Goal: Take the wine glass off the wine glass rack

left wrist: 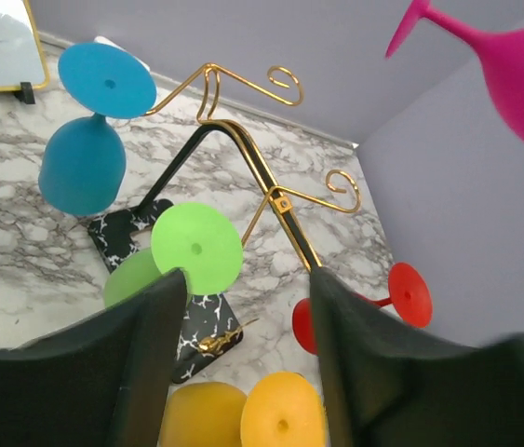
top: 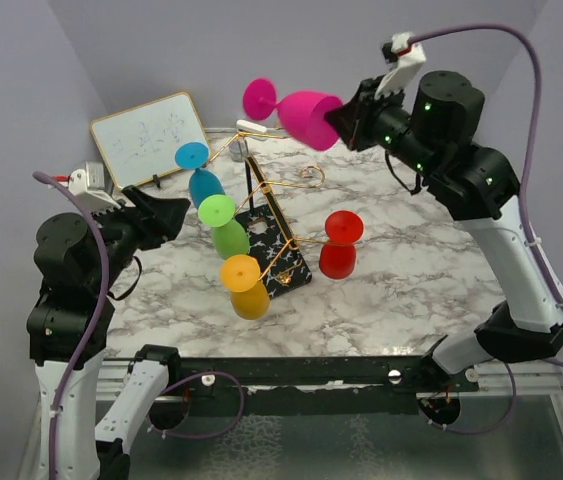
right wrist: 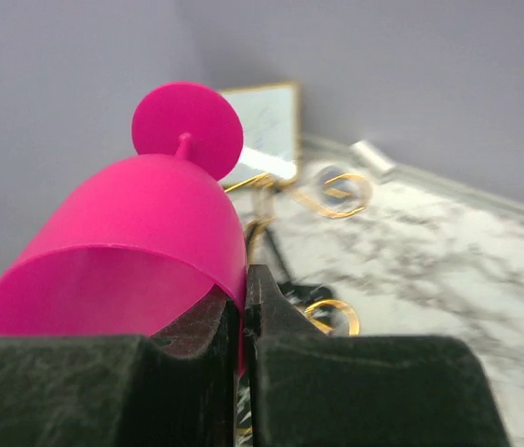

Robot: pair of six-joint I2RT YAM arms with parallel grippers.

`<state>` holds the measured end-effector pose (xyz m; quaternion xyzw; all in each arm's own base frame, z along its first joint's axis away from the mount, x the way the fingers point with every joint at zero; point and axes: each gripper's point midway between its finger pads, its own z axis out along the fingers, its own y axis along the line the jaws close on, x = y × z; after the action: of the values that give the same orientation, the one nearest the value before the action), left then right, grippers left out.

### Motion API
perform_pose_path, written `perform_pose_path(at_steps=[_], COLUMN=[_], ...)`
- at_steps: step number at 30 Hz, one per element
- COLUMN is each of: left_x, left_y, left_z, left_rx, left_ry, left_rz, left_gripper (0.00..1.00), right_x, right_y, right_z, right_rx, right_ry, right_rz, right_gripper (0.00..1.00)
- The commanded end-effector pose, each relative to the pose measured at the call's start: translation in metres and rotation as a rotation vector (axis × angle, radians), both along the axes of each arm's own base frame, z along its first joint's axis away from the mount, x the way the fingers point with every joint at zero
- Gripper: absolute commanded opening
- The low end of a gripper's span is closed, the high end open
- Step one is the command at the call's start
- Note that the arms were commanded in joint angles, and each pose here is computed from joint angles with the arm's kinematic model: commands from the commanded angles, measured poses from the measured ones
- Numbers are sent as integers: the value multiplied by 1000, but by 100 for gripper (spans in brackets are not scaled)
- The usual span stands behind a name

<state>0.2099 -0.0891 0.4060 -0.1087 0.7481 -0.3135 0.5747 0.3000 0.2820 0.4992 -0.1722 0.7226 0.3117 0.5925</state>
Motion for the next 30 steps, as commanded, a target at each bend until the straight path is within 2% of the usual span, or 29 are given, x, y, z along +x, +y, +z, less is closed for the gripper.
perform_pose_path(at_steps=[1, 4, 5, 9, 12, 14, 19, 25, 30], left_x=[-11, -18, -20, -26, -30, -32, -29, -26, -28], left_y=[8, 8, 8, 9, 12, 15, 12, 10, 13], left_z=[14, 9, 6, -3, -8, -12, -25, -46, -53], left_rx=[-31, -39, -39, -32, -17, -5, -7, -10, 5], left_ry=[-80, -74, -66, -42, -30, -21, 2, 49, 62], left_rz=[48, 48, 47, 47, 57, 69, 55, 49, 63], left_gripper=[40, 2, 0, 0, 0, 0, 0, 0, 0], right_x=[71, 126, 144, 193, 196, 189, 171, 163, 164], right_y=[-93, -155, -172, -241, -276, -284, -307, -319, -320], right_z=[20, 1, -14, -99, -166, -191, -217, -264, -282], right_rx=[-73, -118, -134, -131, -68, -75, -178, -290, -329], right_ry=[-99, -27, 21, 284, 573, 683, 703, 811, 839], right_rz=[-436, -572, -604, -690, -764, -799, -885, -870, -849], right_gripper=[2, 2, 2, 2, 1, 1, 1, 1, 1])
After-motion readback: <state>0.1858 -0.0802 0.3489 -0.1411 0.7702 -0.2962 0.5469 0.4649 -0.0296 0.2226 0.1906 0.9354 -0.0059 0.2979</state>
